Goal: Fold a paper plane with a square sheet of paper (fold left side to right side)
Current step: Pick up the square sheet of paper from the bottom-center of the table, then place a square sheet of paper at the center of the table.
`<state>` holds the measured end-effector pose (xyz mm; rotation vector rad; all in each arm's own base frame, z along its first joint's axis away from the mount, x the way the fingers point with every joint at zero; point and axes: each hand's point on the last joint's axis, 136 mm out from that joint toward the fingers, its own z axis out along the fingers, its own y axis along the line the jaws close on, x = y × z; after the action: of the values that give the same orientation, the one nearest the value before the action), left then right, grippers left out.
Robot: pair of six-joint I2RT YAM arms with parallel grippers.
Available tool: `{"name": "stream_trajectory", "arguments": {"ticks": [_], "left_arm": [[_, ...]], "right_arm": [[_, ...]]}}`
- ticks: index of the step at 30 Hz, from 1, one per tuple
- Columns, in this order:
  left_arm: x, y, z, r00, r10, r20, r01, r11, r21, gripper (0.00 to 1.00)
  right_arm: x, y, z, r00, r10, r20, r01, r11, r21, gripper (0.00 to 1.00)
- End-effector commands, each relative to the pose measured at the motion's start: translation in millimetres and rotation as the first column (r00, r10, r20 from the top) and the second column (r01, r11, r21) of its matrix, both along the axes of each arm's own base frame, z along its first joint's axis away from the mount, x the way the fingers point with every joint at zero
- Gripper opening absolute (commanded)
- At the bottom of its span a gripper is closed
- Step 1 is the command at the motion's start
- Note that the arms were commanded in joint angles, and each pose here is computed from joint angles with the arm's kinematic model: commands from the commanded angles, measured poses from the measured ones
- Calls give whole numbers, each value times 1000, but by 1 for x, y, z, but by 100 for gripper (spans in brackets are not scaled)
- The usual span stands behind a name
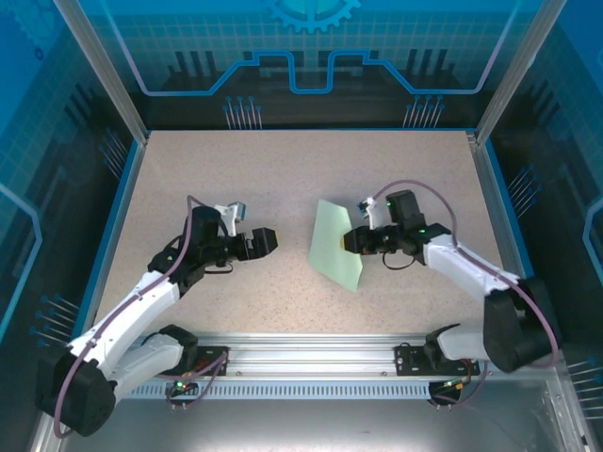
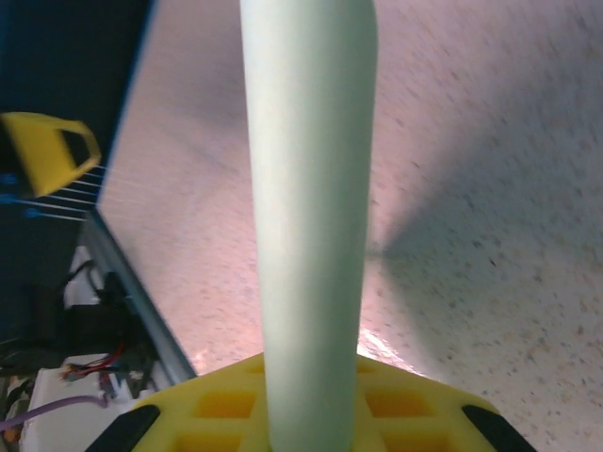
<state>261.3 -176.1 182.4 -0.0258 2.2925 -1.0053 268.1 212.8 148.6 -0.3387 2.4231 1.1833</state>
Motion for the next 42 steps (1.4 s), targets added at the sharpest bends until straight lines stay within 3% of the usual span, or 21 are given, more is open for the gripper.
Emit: {"name": "stream_trajectory", "arguments": {"ticks": [1,5,12,22,27,32,37,39,42], "left_arm": [[-4,-19,49,965,-158,207,169,985,-36,99],[-11,-32,82,908,-262,327,292,956,-43,98],[-23,-52,121,806,-413,425,475,879,-47,99],[-42,-72,157,673,-547,498,649,759,-43,98],[-60,-88,161,593,-639,490,744,668,-28,79],[-62,-97,152,582,-678,449,773,633,-45,45],[-55,-98,141,619,-662,422,749,659,-65,9],[-48,-97,130,663,-639,391,713,698,-69,3],[-34,-93,104,748,-585,313,631,773,-62,0]], "right_arm": [[-20,3,54,984,113,137,-128,986,103,19],[-43,2,101,951,173,255,-215,965,147,20],[-89,3,177,869,290,401,-391,899,197,20],[-111,2,212,811,326,487,-468,860,203,20],[-107,3,211,811,324,488,-463,864,197,20],[-96,3,202,828,303,472,-424,889,172,23],[-77,-2,183,867,251,431,-330,937,118,35],[-61,-9,169,896,195,400,-239,969,64,42],[-35,-28,143,937,82,339,-75,997,-35,59]]}}
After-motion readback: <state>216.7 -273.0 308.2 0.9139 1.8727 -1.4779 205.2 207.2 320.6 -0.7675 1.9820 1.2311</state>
